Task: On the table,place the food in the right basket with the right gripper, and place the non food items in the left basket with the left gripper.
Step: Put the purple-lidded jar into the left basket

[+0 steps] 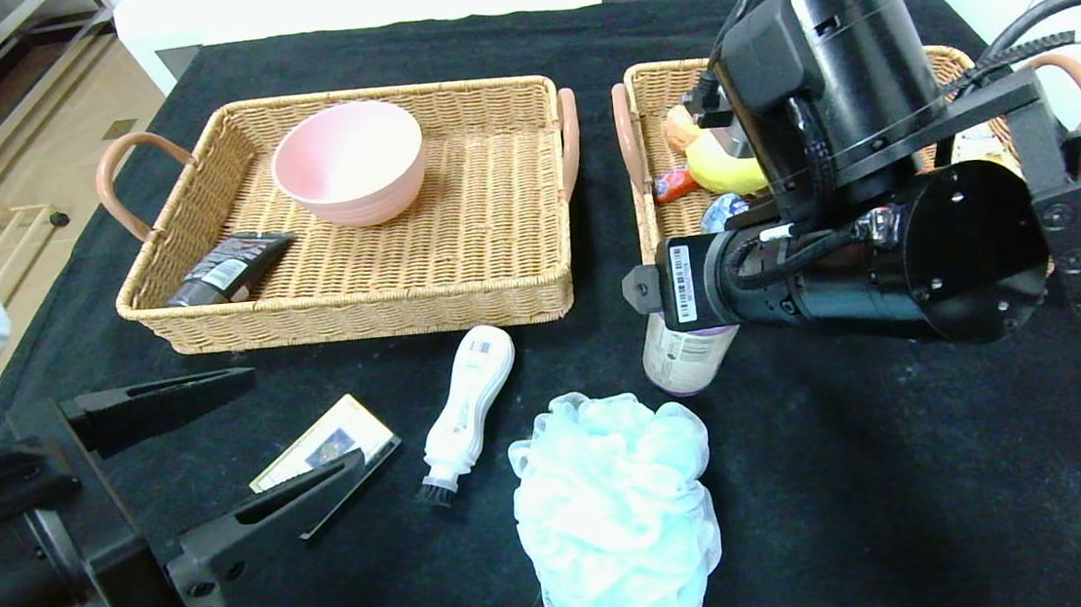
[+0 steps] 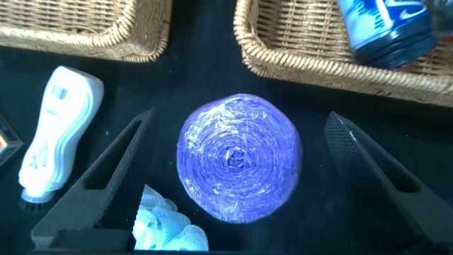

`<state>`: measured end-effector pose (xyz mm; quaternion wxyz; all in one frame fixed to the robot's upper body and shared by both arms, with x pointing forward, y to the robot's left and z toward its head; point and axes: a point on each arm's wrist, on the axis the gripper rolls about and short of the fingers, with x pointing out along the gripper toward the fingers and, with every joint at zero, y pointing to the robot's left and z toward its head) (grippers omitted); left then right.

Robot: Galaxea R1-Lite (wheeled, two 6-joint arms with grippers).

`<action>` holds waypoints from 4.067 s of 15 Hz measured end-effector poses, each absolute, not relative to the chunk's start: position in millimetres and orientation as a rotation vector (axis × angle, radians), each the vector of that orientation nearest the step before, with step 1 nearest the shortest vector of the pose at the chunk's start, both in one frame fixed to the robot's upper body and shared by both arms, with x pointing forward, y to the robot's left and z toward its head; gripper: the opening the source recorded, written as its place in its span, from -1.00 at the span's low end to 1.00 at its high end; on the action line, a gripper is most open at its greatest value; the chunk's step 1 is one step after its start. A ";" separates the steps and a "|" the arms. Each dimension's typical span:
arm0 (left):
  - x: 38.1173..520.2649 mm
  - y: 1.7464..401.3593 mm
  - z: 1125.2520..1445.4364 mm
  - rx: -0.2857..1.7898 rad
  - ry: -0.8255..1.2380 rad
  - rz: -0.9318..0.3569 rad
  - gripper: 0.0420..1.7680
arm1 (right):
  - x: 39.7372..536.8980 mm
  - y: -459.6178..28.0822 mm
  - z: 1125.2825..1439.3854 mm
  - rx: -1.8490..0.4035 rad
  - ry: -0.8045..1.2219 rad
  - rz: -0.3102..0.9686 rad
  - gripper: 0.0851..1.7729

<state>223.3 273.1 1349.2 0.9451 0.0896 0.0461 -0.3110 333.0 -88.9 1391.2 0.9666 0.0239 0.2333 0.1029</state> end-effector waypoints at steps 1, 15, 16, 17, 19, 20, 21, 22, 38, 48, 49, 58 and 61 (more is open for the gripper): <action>223.3 273.1 1349.2 0.182 0.094 -0.634 0.94 | 334.3 -87.5 1388.8 0.044 0.477 0.207 0.91; 223.4 273.4 1349.5 0.183 0.093 -0.632 0.94 | 351.3 -75.0 1362.5 0.019 0.528 0.168 0.13; 223.5 273.3 1349.3 0.183 0.093 -0.632 0.94 | 351.2 -74.9 1362.4 0.018 0.528 0.168 0.12; 223.6 273.3 1349.1 0.183 0.095 -0.632 0.94 | 351.2 -74.7 1362.1 0.018 0.529 0.169 0.12; 223.8 273.2 1348.9 0.184 0.096 -0.632 0.94 | 351.2 -74.5 1361.5 0.016 0.531 0.170 0.12; 223.6 273.3 1348.6 0.184 0.096 -0.632 0.94 | 351.2 -74.1 1361.0 0.014 0.531 0.170 0.11; 223.4 273.4 1348.6 0.185 0.095 -0.632 0.94 | 351.0 -73.7 1360.8 0.013 0.531 0.170 0.11; 223.3 273.4 1348.4 0.185 0.095 -0.632 0.94 | 350.6 -73.4 1360.8 0.012 0.532 0.171 0.11; 224.7 279.9 1354.8 0.195 0.068 -0.587 0.94 | 335.8 -57.5 1457.5 0.050 0.123 0.379 0.09; 224.6 283.2 1361.0 0.183 0.048 -0.564 0.94 | 367.0 -19.7 1442.8 0.132 -0.094 0.585 0.08; 224.6 283.8 1361.2 0.183 0.047 -0.560 0.94 | 372.7 -17.4 1438.3 0.124 -0.107 0.587 0.08; 224.6 284.3 1360.9 0.185 0.048 -0.559 0.94 | 410.2 -3.6 1400.5 0.079 -0.151 0.562 0.08; 224.8 284.1 1360.4 0.187 0.049 -0.560 0.94 | 413.3 -4.0 1397.5 0.075 -0.147 0.553 0.08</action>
